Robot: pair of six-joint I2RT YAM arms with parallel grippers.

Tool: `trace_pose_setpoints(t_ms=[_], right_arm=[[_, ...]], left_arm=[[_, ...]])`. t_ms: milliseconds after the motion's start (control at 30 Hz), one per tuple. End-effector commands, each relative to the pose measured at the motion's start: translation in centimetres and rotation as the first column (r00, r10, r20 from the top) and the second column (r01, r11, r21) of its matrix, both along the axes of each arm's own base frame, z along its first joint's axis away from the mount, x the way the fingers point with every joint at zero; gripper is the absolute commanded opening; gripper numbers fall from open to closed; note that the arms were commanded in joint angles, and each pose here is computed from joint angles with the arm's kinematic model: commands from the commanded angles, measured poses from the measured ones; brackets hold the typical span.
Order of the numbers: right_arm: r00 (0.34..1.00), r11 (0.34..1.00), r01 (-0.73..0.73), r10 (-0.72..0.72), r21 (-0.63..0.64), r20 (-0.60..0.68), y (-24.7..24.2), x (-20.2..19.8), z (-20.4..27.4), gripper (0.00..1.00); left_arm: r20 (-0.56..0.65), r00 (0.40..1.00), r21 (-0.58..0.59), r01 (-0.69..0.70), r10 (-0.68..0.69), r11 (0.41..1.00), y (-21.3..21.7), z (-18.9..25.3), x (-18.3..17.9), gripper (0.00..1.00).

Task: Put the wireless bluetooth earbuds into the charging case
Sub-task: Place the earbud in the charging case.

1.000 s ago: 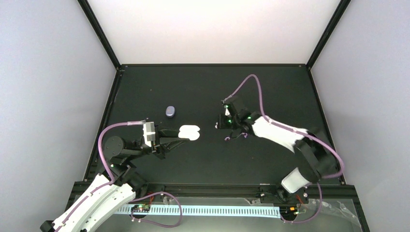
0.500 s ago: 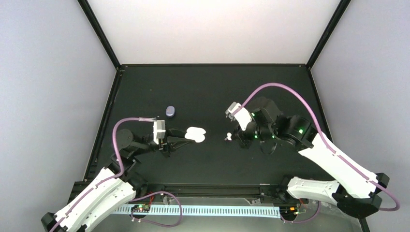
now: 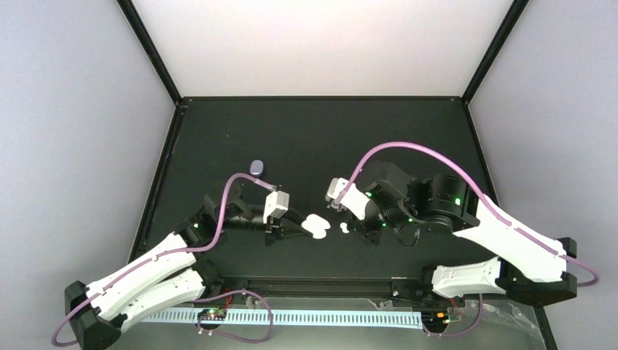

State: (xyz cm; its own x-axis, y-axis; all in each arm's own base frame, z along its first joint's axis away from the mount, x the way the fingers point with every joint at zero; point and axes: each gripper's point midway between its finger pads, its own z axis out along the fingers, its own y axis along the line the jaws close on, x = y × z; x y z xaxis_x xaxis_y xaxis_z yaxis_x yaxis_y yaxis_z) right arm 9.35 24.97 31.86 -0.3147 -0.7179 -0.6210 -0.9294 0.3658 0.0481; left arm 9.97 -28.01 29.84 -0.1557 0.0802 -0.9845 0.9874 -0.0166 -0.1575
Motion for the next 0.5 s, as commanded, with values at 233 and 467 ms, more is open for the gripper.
trace_pose_setpoints(t_ms=[233,467], right_arm=[[0.997,0.994,-0.068,0.070,-0.081,0.030,2.9,-1.3,-0.3,0.01],[0.996,0.995,-0.082,0.083,-0.059,0.028,5.2,-1.3,-0.2,0.01]], left_arm=[[0.062,0.997,0.058,0.033,-0.037,0.998,-0.8,0.1,-0.8,0.02],[0.068,0.997,0.059,0.030,-0.034,0.998,-1.0,-0.1,-0.8,0.02]])
